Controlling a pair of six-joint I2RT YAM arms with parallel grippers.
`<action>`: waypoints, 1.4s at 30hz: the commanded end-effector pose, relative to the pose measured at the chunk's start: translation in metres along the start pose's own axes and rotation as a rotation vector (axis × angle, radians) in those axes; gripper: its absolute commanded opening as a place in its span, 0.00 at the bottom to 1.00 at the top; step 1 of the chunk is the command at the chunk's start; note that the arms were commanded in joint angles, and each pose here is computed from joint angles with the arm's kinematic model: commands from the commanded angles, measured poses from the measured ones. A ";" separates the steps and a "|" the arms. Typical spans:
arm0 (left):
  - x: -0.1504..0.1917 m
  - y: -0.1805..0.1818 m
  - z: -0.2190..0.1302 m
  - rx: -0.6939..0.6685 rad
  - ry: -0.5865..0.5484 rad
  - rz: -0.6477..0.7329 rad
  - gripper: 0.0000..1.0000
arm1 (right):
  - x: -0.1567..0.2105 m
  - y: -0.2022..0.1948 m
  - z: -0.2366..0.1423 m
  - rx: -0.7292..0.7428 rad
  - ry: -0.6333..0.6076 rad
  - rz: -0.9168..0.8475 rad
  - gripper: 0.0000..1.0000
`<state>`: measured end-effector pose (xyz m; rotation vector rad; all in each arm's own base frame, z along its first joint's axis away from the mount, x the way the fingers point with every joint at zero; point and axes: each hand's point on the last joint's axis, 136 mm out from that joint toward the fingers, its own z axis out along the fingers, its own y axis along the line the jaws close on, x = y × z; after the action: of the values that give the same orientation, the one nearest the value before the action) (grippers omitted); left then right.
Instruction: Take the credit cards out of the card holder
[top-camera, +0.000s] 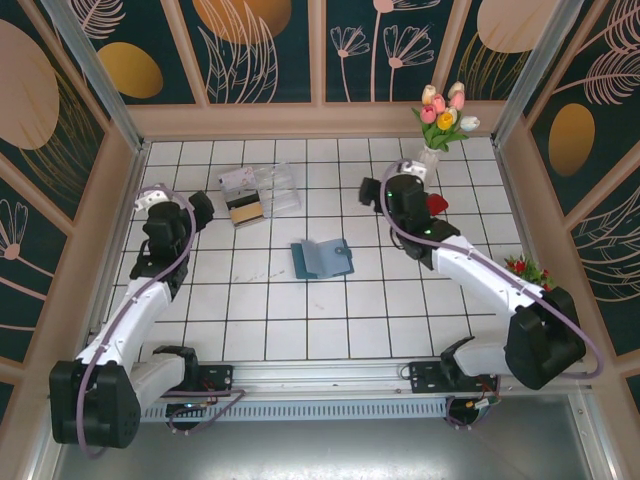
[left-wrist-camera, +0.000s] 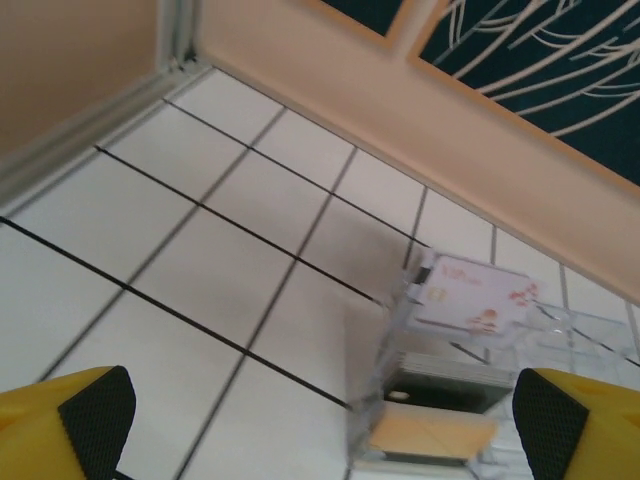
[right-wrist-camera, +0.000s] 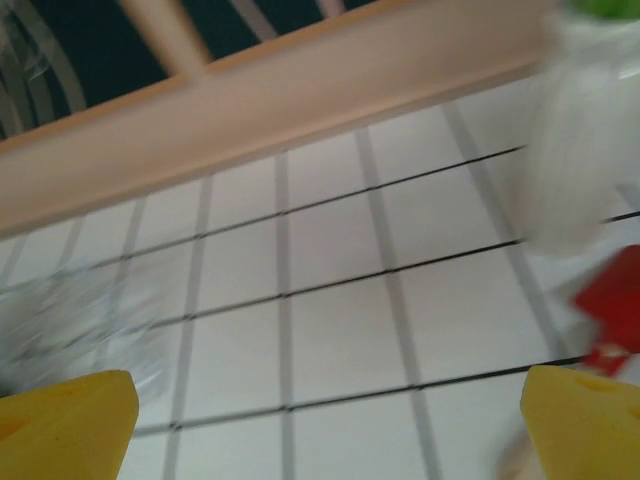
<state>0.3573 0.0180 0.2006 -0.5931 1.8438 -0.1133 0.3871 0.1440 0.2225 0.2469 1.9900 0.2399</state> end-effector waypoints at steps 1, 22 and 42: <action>-0.031 0.017 -0.003 -0.088 -0.197 0.054 0.98 | -0.024 -0.051 0.000 0.178 -0.144 -0.060 0.99; 0.028 0.042 0.020 -0.083 -0.288 0.331 0.99 | 0.018 -0.179 -0.001 0.283 -0.328 -0.162 0.99; 0.046 0.023 0.027 0.102 -0.317 0.341 0.98 | 0.048 -0.177 0.018 0.044 -0.320 -0.178 0.99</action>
<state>0.3583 0.0210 0.1311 -0.1968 1.6517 0.1070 0.3678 -0.0169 0.1069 0.1717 1.7579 0.0060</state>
